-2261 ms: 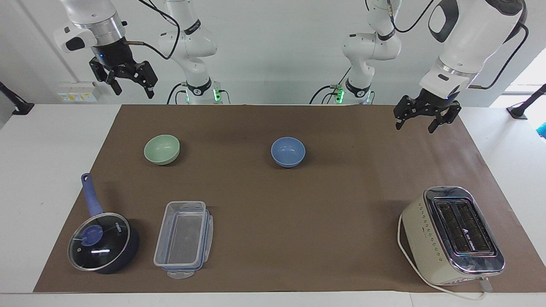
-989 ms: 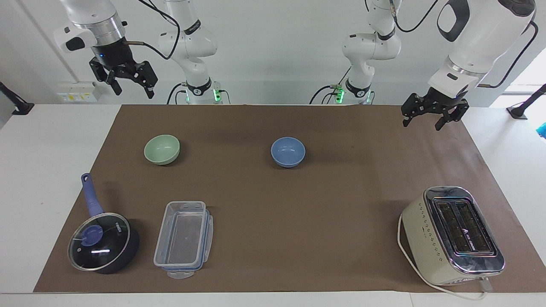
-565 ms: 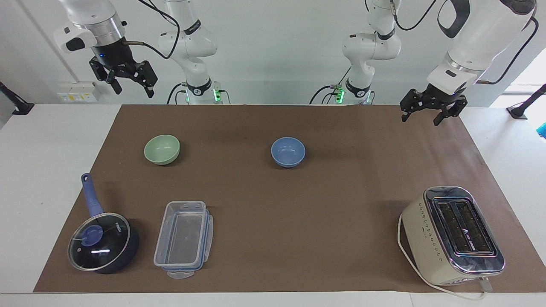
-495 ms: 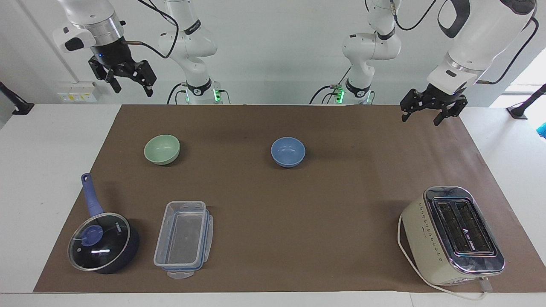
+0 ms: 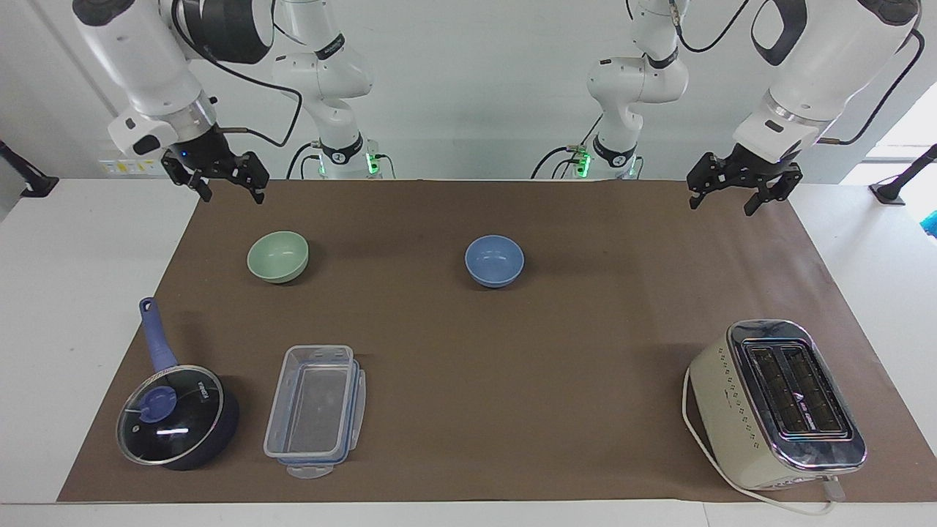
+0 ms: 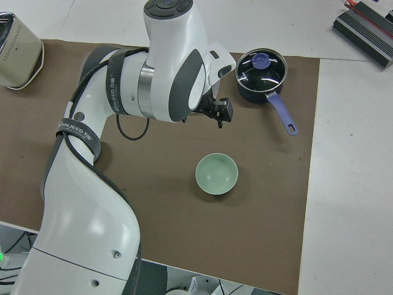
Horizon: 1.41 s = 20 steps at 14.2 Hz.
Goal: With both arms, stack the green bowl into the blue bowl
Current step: 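Reach the right gripper to the rim of the green bowl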
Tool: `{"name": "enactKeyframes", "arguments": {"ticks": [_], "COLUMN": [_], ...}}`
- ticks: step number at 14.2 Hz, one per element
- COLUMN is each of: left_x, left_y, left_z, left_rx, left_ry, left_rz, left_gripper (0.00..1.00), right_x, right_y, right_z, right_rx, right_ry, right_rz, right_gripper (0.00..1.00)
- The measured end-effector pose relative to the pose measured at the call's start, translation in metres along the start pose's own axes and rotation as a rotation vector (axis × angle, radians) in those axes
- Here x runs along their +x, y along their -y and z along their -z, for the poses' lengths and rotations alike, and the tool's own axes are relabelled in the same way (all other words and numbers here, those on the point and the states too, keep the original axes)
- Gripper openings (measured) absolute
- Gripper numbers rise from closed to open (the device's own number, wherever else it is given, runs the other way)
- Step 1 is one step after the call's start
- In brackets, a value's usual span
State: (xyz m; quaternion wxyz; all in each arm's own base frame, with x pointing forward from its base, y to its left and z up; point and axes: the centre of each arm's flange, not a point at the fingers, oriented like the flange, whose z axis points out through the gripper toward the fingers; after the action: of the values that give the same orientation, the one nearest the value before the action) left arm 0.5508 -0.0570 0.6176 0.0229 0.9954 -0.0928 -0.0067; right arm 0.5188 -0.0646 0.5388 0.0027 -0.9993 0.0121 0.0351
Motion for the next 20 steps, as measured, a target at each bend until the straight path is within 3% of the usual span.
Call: {"name": "enactKeyframes", "arguments": {"ticks": [6, 10, 14, 15, 16, 20], "left_x": [0.0, 0.0, 0.0, 0.0, 0.0, 0.0], "left_y": [0.0, 0.0, 0.0, 0.0, 0.0, 0.0], "left_z": [0.0, 0.0, 0.0, 0.0, 0.0, 0.0], "left_rx": [0.0, 0.0, 0.0, 0.0, 0.0, 0.0], "left_ry": [0.0, 0.0, 0.0, 0.0, 0.0, 0.0], "left_rz": [0.0, 0.0, 0.0, 0.0, 0.0, 0.0], "left_gripper": [1.0, 1.0, 1.0, 1.0, 1.0, 1.0], "right_x": [-0.018, -0.037, -0.05, -0.051, -0.051, -0.051], "right_y": [-0.052, -0.065, -0.081, -0.08, -0.08, -0.079], "right_z": [-0.138, -0.189, -0.218, -0.221, -0.223, -0.224], "right_rx": [0.0, 0.006, 0.006, 0.007, 0.008, 0.011], "right_ry": [-0.03, -0.012, -0.016, -0.014, -0.012, -0.01], "right_rz": [0.18, 0.287, 0.299, 0.299, 0.298, 0.255], "right_gripper": [1.0, 1.0, 1.0, 0.93, 0.77, 0.31]}}
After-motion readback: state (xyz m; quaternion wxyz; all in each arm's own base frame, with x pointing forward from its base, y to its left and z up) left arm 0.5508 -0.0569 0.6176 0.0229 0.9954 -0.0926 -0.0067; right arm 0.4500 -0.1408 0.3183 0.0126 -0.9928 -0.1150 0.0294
